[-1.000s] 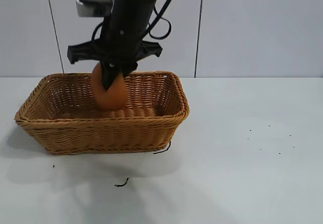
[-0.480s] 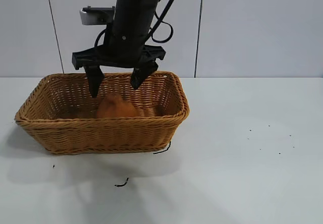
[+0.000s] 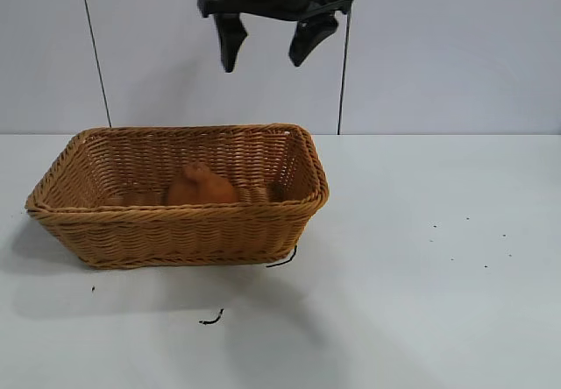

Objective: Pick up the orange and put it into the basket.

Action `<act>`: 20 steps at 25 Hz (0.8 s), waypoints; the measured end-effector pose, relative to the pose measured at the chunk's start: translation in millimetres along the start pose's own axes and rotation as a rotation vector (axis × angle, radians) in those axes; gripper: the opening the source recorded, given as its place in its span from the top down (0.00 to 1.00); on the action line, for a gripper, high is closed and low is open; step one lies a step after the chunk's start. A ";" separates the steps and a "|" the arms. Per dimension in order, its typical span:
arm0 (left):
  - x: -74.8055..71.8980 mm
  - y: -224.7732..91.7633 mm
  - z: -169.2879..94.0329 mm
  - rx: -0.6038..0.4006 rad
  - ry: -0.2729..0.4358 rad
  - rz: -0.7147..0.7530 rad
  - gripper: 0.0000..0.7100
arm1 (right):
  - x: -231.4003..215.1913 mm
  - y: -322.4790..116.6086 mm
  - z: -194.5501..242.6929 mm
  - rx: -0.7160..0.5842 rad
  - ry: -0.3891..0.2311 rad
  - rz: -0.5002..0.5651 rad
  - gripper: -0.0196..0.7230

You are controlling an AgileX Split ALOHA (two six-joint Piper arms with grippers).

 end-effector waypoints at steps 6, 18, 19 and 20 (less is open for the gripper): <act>0.1 0.0 0.0 0.000 0.001 0.000 0.10 | -81.9 -17.4 2.5 0.034 -0.078 0.134 0.13; 0.1 0.0 0.0 0.000 0.001 0.000 0.10 | -117.3 -50.6 9.0 0.131 -0.057 0.196 0.13; 0.1 0.1 0.0 -0.001 0.001 0.000 0.10 | -114.9 -57.8 9.2 0.159 -0.050 0.195 0.13; 0.1 0.1 0.0 -0.001 0.001 0.000 0.10 | -112.1 -65.7 7.8 0.189 -0.043 0.194 0.13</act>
Point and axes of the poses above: a point on each arm's last joint axis where the gripper is mounted, z pointing out along that axis toward the gripper, x along the wrist's bending axis when the last joint is at zero, y = z × x, the point moved 2 cm from there along z, pointing out along that axis toward the gripper, and after that the axes turned 11 degrees about -z, right-handed, at the moved point
